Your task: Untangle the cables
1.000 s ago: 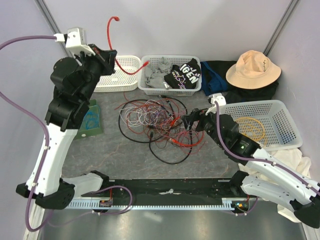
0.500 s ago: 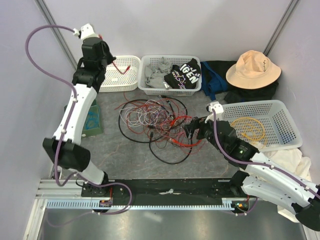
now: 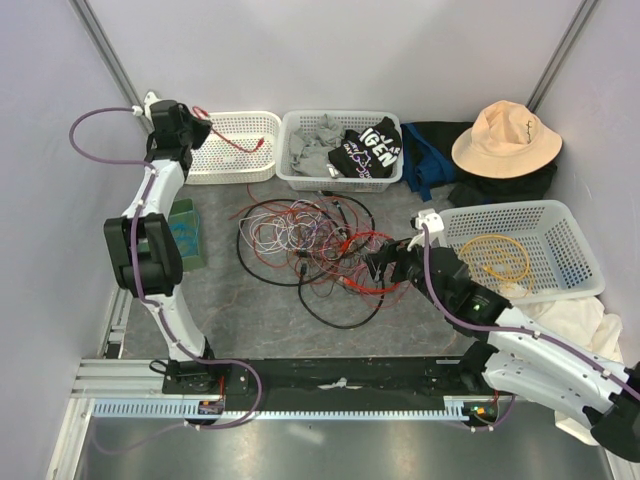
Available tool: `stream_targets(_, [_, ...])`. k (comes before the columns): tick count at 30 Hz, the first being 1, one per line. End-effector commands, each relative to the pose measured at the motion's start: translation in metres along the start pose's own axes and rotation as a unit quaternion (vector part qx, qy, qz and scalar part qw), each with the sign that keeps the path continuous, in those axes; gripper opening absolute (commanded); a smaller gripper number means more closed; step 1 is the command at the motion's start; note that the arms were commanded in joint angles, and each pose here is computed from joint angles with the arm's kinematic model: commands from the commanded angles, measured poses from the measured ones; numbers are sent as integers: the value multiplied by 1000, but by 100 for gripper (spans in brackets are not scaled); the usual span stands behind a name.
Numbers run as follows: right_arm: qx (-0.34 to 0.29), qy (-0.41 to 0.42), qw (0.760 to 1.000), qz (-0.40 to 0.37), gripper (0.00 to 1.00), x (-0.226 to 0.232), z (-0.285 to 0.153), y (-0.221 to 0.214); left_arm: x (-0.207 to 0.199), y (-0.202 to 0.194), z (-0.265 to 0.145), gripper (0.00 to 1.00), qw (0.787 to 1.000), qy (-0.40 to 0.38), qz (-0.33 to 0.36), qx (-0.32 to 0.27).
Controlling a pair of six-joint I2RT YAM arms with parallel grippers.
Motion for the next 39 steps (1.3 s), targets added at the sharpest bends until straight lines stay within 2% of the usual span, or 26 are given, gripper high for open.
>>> stream_targets(1, [-6,6,1000,3,87,4,10,-1,-53,11,8,34,994,-108,-29,12])
stream_targets(3, [-2,4,1000,1,87,4,12,-3,-51,8,12,55,994,-98,-31,21])
stream_targets(4, [-2,1,1000,2,87,3,12,-3,-52,9,10,99,995,-98,-30,17])
stream_targets(9, [-5,-8,1000,5,87,2,13,-2,-83,24,-40,100,991,-127,28,-30])
stream_targets(11, [-7,-5,1000,8,87,3,12,-1,-73,16,-56,100,993,-106,37,-26])
stream_targets(12, [-8,-7,1000,9,87,3,12,0,-88,17,-84,100,990,-128,44,-33])
stream_targets(14, [-19,-13,1000,12,87,1,8,6,-78,1,-106,100,991,-119,60,-23])
stream_targets(15, [-26,-16,999,13,87,1,7,11,-85,-31,-133,100,987,-142,79,7])
stream_targets(17, [-32,-22,999,8,87,-1,1,17,-85,-64,-161,100,977,-152,146,22])
stream_targets(18, [-41,-33,999,9,87,-3,-1,23,-82,-106,-192,100,968,-171,174,66])
stream_targets(20, [-43,-47,998,6,87,-8,-9,25,-67,-143,-216,100,960,-171,197,104])
stream_targets(21, [-48,-60,997,6,87,-10,-12,28,-46,-176,-232,100,950,-169,212,154])
stream_targets(25, [-66,-83,994,15,87,-18,-27,37,-13,-222,-280,100,926,-192,237,224])
stream_targets(28, [-75,-92,993,27,87,-21,-35,38,6,-247,-291,100,920,-188,234,252])
stream_targets(36, [-43,-104,992,53,86,-25,-37,12,30,-294,-271,96,901,-145,273,303])
stream_targets(38, [-36,-103,992,58,86,-25,-37,6,29,-299,-265,95,906,-145,269,292])
stream_targets(39, [-35,-100,992,62,86,-24,-37,5,31,-299,-259,96,915,-129,274,265])
Point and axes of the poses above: each gripper's point midway between its finger pads, its own z axis out along the fingers, its own x axis along the line the jaws close on, y = z × x, the point moved 9 cm from there along -z, back along the fingers, and after that the axes turned 15 degrees about -z, right-handed, at the moved point
